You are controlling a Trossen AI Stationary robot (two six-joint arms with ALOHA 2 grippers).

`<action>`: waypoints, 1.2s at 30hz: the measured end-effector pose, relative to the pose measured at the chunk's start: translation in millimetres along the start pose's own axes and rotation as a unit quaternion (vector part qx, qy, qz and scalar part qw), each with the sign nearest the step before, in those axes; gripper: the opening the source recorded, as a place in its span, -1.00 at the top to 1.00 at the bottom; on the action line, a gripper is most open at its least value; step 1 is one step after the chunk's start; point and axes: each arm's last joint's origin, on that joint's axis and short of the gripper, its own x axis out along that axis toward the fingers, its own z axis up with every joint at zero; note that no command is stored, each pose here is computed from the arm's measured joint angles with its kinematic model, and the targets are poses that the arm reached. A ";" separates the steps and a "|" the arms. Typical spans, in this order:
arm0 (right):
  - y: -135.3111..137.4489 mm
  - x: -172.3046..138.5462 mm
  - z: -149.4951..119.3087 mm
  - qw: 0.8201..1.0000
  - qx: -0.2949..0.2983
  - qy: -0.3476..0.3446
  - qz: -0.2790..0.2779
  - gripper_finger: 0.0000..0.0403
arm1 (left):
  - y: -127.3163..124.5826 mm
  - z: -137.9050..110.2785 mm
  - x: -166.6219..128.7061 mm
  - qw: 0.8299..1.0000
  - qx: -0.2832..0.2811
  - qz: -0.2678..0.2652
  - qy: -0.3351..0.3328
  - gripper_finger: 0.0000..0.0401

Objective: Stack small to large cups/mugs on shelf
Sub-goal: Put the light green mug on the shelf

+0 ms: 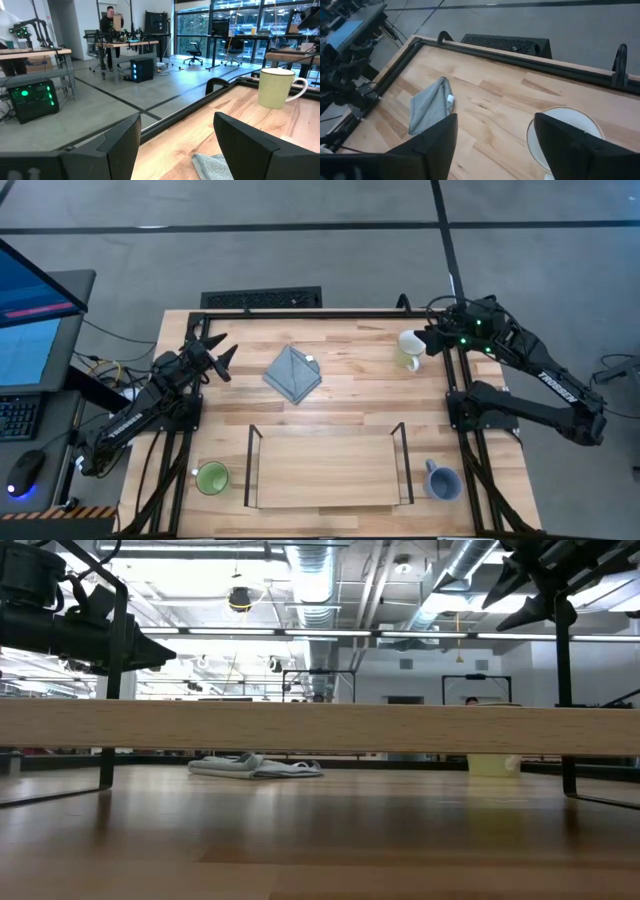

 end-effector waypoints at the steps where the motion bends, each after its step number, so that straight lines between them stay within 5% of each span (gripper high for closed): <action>1: 0.1 0.0 0.0 1.000 0.001 0.001 0.001 -0.46 | 0.0 0.0 0.0 1.000 0.000 0.000 0.000 -0.21; 20: -3.5 4.7 -9.6 0.996 0.028 0.035 -0.077 -0.47 | 0.0 0.0 0.0 1.000 0.000 0.000 0.000 -0.21; 28: 6.3 2.5 -17.9 0.996 0.027 0.064 -0.063 -0.47 | 0.0 0.1 0.0 1.000 0.000 0.000 0.000 -0.21; 36: 14.1 6.4 -37.3 0.984 0.036 0.108 -0.140 -0.47 | 0.0 0.1 0.0 1.000 0.000 0.000 0.000 -0.21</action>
